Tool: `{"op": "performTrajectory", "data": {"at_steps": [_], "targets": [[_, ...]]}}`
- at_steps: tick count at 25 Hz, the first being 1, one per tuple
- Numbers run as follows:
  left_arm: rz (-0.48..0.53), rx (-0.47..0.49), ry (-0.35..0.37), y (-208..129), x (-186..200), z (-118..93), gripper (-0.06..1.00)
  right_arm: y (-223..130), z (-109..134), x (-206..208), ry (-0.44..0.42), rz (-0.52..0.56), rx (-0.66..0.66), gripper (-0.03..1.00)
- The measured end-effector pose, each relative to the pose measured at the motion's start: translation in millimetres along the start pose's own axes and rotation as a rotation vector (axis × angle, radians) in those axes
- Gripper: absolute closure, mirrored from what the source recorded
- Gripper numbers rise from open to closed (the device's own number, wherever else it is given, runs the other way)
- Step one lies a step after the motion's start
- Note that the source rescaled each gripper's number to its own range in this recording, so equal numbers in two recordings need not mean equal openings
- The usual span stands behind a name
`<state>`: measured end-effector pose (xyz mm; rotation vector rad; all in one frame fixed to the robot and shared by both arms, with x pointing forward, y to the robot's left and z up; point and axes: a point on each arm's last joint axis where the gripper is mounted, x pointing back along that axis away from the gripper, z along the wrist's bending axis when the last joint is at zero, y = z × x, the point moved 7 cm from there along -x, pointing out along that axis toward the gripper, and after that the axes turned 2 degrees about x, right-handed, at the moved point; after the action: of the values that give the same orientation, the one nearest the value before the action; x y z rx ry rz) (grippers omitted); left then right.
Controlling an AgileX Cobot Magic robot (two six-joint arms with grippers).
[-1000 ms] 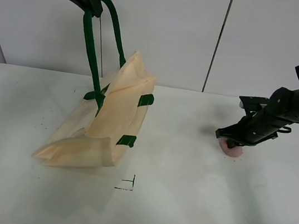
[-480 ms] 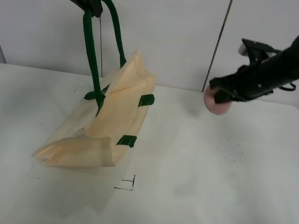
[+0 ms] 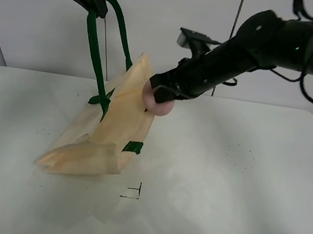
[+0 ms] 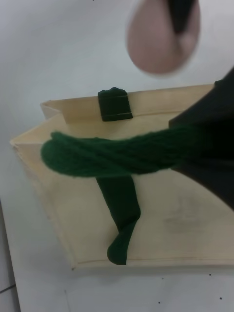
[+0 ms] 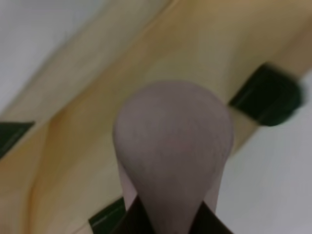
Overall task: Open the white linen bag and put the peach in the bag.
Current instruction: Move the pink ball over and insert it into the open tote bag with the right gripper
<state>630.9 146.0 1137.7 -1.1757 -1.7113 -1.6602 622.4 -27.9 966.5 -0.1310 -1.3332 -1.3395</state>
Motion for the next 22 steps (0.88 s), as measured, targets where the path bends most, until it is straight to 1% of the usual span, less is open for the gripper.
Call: {"op": "performTrajectory", "data": {"at_steps": [5, 8, 10, 13, 15, 16, 17, 18, 19, 22], "targets": [[0.000, 0.000, 0.000, 0, 0, 0, 0.94, -11, -2, -47, 0.027, 0.000, -0.053, 0.97], [0.000, 0.000, -0.001, 0, 0, 0, 0.94, -13, -1, -65, 0.075, -0.023, -0.105, 0.97], [0.000, 0.000, -0.001, 0, 0, 0, 0.94, -10, -2, -72, 0.093, -0.056, -0.137, 0.97], [0.001, 0.001, -0.003, 0, 0, 0, 0.94, -10, -8, -82, 0.089, -0.086, -0.189, 0.97], [0.001, 0.001, -0.003, 0, 0, 0, 0.94, -14, -14, -91, 0.077, -0.084, -0.208, 0.97], [0.001, 0.001, -0.003, 0, 0, 0, 0.94, -17, -16, -95, 0.074, -0.080, -0.216, 0.95], [0.001, 0.001, -0.003, 0, 0, 0, 0.94, -18, -17, -97, 0.075, -0.079, -0.215, 0.91], [0.001, 0.001, -0.003, 0, 0, 0, 0.94, -19, -17, -99, 0.076, -0.077, -0.210, 0.83], [0.001, 0.001, -0.003, 0, 0, 0, 0.94, -19, -17, -99, 0.077, -0.079, -0.196, 0.70], [0.001, 0.001, -0.003, 0, 0, 0, 0.94, -18, -17, -99, 0.080, -0.084, -0.170, 0.20]]}}
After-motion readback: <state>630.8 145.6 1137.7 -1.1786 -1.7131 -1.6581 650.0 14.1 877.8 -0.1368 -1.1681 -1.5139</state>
